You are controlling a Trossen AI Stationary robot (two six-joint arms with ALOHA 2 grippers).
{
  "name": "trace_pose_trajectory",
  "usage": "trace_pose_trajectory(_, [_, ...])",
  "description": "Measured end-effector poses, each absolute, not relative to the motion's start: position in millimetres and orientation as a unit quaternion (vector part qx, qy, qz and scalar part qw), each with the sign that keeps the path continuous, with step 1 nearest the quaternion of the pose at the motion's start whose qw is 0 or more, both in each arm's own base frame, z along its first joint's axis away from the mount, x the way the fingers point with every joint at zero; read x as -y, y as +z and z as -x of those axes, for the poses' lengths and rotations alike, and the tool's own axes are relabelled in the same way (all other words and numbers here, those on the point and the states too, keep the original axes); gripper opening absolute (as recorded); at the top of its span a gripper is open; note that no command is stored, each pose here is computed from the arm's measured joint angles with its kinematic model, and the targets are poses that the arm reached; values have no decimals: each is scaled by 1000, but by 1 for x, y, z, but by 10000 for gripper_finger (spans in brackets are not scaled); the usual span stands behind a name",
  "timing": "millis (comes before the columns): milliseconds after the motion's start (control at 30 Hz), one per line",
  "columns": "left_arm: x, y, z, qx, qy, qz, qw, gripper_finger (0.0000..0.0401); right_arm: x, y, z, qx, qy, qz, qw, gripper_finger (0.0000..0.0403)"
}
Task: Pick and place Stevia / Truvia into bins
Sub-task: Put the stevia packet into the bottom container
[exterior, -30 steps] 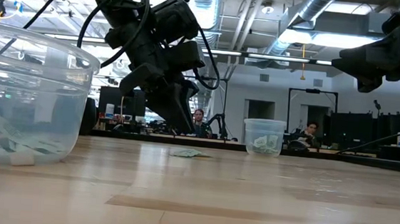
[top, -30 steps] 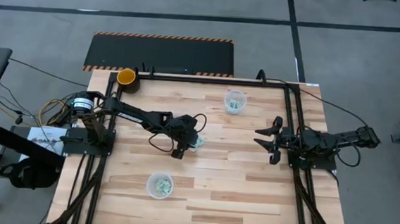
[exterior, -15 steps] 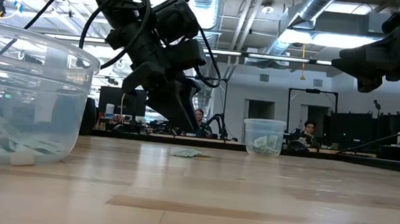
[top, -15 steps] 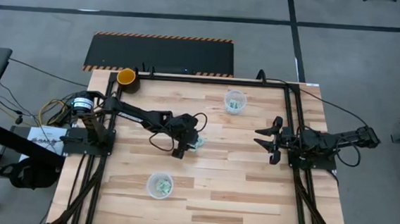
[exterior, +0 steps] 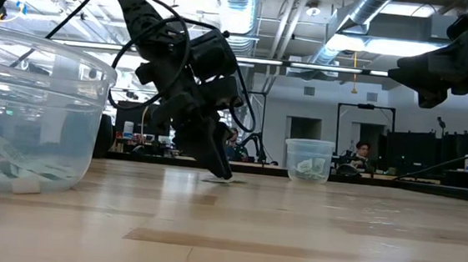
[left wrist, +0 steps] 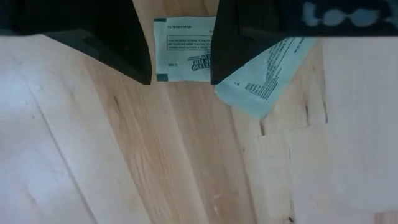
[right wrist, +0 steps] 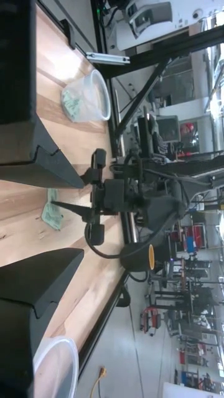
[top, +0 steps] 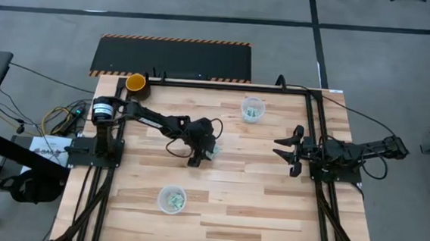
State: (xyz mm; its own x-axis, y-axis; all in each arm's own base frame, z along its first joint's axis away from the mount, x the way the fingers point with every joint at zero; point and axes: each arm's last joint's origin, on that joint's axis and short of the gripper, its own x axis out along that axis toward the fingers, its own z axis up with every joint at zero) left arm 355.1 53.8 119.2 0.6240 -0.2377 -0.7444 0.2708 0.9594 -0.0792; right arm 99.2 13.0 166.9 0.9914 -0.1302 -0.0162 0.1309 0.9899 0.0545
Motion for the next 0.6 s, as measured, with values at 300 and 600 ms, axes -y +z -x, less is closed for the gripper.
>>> trace_pose_trajectory(300, [-56, 118, -353, -416, -144, -23, 898, 155, -13, 167, -99, -6, -65, -28, 997, 159])
trace_pose_trajectory(600, [-56, 117, -353, -423, -136, -50, 894, 155, -13, 167, -99, -6, -65, -28, 997, 159])
